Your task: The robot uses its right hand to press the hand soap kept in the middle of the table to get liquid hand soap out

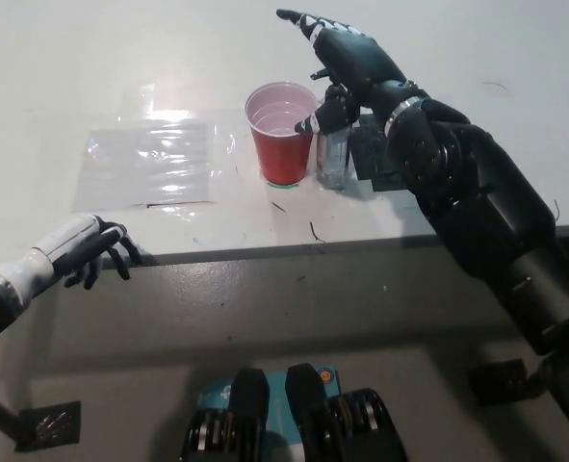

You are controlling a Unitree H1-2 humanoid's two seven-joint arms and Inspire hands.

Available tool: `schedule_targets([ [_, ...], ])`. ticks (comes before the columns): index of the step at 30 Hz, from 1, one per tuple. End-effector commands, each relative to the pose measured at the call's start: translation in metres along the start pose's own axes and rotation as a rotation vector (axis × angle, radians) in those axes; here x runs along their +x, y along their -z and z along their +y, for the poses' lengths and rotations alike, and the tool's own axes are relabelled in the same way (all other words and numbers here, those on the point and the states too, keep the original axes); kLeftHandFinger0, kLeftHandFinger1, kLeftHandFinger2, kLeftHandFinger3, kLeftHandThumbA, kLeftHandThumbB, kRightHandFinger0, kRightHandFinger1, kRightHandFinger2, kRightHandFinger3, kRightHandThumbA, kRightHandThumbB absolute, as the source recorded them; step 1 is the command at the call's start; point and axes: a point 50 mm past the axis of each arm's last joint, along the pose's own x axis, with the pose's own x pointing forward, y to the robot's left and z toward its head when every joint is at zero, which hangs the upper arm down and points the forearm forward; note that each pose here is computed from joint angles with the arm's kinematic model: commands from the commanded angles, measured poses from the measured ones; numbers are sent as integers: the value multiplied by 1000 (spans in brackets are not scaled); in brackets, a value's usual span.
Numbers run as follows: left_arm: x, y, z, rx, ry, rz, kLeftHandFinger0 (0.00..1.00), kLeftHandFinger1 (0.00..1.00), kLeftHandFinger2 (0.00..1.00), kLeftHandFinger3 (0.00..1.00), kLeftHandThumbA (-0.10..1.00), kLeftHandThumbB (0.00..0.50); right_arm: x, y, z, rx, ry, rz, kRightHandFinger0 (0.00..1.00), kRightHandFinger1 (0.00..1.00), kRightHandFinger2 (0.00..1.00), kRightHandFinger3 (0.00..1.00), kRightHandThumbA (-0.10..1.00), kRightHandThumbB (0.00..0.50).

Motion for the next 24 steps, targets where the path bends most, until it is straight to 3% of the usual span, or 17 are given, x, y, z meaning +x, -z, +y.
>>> schedule_targets([
  [1, 2, -18, 20, 59, -26, -47, 99, 168, 404, 595, 1000, 243, 3, -8, -8, -46, 54, -78, 1000, 1000, 1000, 1000, 1000, 419],
  [12, 5, -23, 25, 62, -27, -65, 63, 132, 388, 570, 1000, 270, -8, 14, 12, -171, -58, -58, 1000, 1000, 1000, 1000, 1000, 407],
  [15, 6, -23, 25, 52, -22, -62, 36, 100, 352, 561, 1000, 284, -9, 20, 17, -173, -68, -58, 1000, 1000, 1000, 1000, 1000, 368],
  [17, 7, -25, 26, 68, -25, -75, 13, 81, 326, 539, 1000, 278, -11, 23, 20, -168, -70, -47, 1000, 1000, 1000, 1000, 1000, 369],
  [20, 6, -26, 26, 61, -22, -59, 61, 126, 375, 554, 1000, 269, -12, 26, 29, -177, -91, -40, 1000, 1000, 1000, 1000, 1000, 372],
  [22, 6, -27, 25, 49, -16, -53, 60, 108, 355, 558, 1000, 288, -14, 26, 31, -189, -106, -46, 1000, 1000, 1000, 1000, 1000, 378],
  [24, 6, -29, 27, 64, -20, -59, 44, 94, 345, 563, 1000, 283, -15, 28, 32, -201, -112, -58, 1000, 1000, 1000, 1000, 1000, 353],
])
